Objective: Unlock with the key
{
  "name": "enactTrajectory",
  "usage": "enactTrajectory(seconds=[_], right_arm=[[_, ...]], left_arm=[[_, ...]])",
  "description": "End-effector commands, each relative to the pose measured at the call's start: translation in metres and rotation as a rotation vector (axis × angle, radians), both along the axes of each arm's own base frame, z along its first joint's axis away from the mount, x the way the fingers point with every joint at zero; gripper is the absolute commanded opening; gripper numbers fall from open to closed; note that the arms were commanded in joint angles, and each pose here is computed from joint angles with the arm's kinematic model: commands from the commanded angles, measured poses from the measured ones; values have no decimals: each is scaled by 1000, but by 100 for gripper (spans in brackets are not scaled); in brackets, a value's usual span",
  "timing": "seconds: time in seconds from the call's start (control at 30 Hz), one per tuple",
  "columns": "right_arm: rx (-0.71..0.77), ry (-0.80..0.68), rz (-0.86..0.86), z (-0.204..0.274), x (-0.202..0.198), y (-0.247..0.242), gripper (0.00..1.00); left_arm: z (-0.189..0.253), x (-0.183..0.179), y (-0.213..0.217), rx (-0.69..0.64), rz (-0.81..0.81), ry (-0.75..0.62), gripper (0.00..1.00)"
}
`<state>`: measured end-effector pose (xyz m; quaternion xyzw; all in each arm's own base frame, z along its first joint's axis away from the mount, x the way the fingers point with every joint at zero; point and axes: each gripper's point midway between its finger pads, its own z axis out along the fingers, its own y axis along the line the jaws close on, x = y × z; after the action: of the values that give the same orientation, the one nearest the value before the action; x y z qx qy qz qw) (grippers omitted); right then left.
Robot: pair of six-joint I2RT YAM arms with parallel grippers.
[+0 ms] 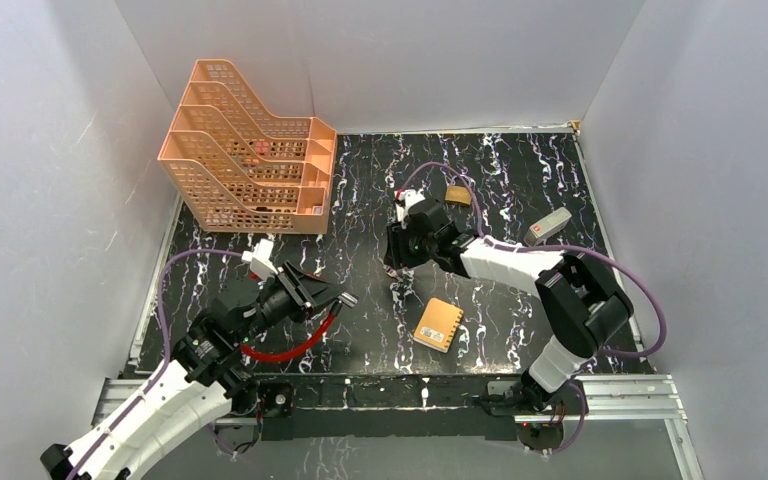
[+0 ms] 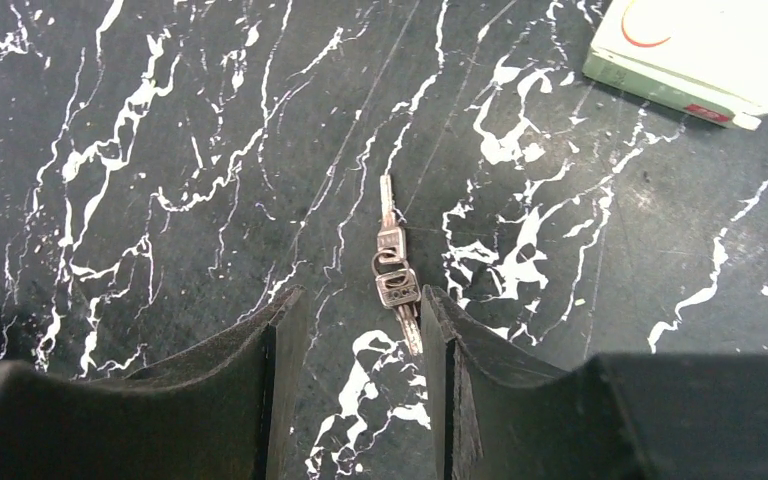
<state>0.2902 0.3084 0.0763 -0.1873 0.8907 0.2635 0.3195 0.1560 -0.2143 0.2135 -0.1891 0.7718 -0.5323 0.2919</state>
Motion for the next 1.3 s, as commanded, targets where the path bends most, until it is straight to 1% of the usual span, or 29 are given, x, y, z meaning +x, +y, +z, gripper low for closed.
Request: enactTrajectory(seconds=[0.0,0.1,0.17,0.3,0.37,0.43,0.5,0.63,0.73,0.8,0.87,0.93,1.03,1.1,1.27], right_arm=[[43,-97,-126,32,33,-12,54],[98,-84,-271,43,47,-55,54],[112,-101,-367,51,54,-88,54],[61,-99,-550,53,63,-154,55],[48,-90,-624,51,65,-177,55],[50,-86,-660,50,65,-187,55],[59,-79,-662,49,65,-186,56],[45,-71,-696,45,65,-192,63],[78,-65,-672,46,63,-185,62],[95,-55,-637,46,60,-173,59],[92,-74,-594,48,56,-156,59],[103,-110,-524,55,52,-131,59],[79,-118,-399,52,41,-85,59],[82,-91,-318,45,36,-57,57],[98,-13,-196,22,30,-13,54]], left_arm=[[34,2,3,-31,7,-96,0],[33,1,2,-28,-3,-99,0],[32,1,1,-26,-9,-99,0],[28,0,0,-27,-18,-91,0],[25,-1,-1,-28,-22,-85,0],[23,-1,-2,-29,-23,-80,0],[21,-1,-2,-31,-23,-74,0],[17,-1,2,-14,-5,-51,0],[16,-3,5,-14,0,-43,0],[16,-4,7,-22,10,-40,0],[15,-5,9,-28,19,-34,0],[16,-6,12,-31,27,-31,0],[15,-8,16,-30,41,-25,0],[14,-8,18,-30,50,-21,0],[16,-11,22,-40,62,-17,0]])
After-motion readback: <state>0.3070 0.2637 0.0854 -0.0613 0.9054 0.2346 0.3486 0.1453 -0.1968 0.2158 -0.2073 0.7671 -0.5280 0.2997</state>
